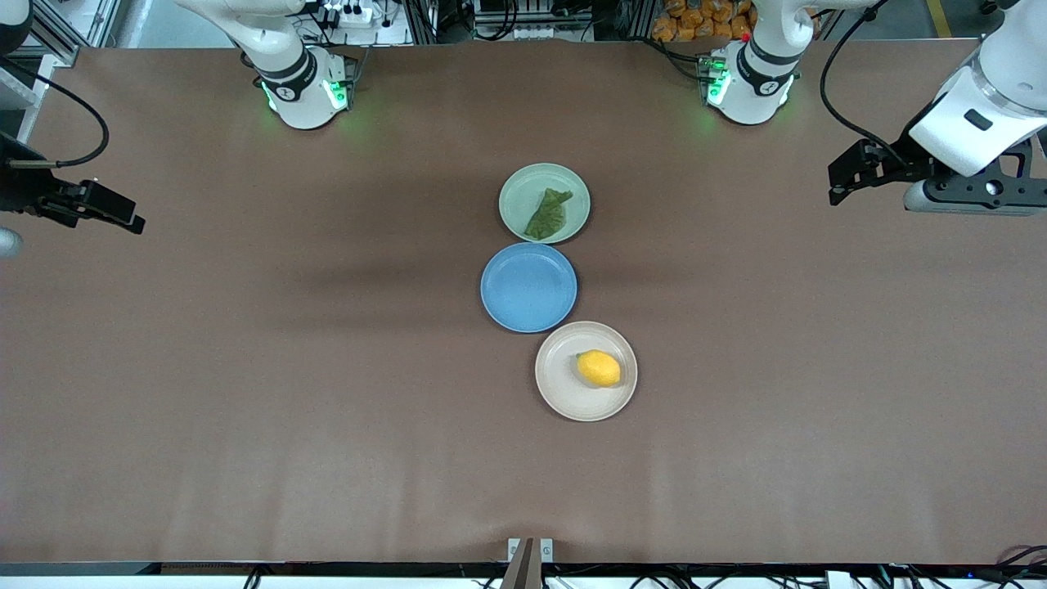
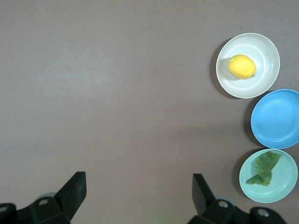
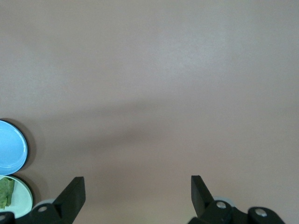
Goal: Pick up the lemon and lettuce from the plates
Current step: 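Move the left gripper down over the lemon on the cream plate, then close the left gripper on the lemon while the right gripper approaches the lettuce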
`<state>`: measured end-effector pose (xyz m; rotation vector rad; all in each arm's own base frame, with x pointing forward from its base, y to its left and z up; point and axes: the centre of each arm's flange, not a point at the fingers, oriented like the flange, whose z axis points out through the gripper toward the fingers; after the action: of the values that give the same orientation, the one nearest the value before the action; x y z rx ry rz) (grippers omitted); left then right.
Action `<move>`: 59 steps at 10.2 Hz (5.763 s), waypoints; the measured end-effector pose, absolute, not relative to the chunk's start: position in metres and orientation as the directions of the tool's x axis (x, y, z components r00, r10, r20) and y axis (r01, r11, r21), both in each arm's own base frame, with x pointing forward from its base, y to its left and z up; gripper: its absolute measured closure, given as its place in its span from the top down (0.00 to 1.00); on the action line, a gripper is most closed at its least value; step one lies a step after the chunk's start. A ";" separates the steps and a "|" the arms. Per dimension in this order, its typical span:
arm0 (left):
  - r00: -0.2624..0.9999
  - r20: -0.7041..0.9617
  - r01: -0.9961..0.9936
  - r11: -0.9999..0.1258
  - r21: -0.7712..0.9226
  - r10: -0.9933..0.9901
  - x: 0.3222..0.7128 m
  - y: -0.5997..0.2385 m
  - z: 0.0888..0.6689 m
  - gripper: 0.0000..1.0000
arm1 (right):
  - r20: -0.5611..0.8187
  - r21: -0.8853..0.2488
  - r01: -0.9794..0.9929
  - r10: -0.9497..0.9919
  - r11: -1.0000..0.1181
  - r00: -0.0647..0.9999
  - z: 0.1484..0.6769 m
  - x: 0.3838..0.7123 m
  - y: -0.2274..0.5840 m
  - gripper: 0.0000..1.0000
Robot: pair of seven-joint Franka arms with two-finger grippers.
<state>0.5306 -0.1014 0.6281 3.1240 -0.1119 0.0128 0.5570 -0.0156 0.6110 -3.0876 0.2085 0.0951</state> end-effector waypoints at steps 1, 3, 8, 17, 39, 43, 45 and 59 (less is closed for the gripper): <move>0.997 0.009 -0.079 -0.997 0.015 -0.079 0.531 -0.101 0.628 1.00 | -0.065 -0.041 -0.136 -0.133 -0.990 0.989 0.611 0.557 -0.016 1.00; 0.996 0.012 -0.089 -0.996 0.015 -0.089 0.531 -0.101 0.630 1.00 | -0.065 -0.041 -0.136 -0.133 -0.990 0.989 0.611 0.557 -0.016 1.00; 0.995 -0.018 -0.096 -0.995 0.015 -0.096 0.541 -0.105 0.613 1.00 | -0.078 -0.040 -0.136 -0.132 -0.990 0.988 0.610 0.556 -0.015 1.00; 0.983 -0.177 -0.043 -0.999 -0.001 -0.042 0.593 -0.174 0.478 1.00 | -0.079 -0.040 -0.136 -0.132 -0.990 0.988 0.609 0.557 -0.016 1.00; 0.655 -0.030 0.742 -0.635 0.217 0.755 0.648 -0.354 0.290 1.00 | -0.346 -0.123 -0.077 -0.030 -0.989 0.938 0.595 0.524 0.029 1.00; 0.629 -0.035 0.764 -0.608 0.217 0.777 0.650 -0.354 0.267 1.00 | -0.406 -0.127 0.056 0.104 -0.990 0.908 0.588 0.509 0.101 1.00; 0.606 -0.047 0.783 -0.585 0.209 0.794 0.647 -0.359 0.244 1.00 | -0.427 -0.127 0.119 0.162 -0.985 0.889 0.579 0.502 0.135 1.00; 0.658 0.048 0.735 -0.654 0.179 0.752 0.633 -0.380 0.199 0.65 | -0.325 -0.122 0.237 0.264 -0.964 0.908 0.467 0.487 0.357 1.00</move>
<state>0.6328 -0.3797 0.1995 2.7275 1.2302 0.1767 0.4868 0.3573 0.4671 -2.9905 -0.3931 0.5270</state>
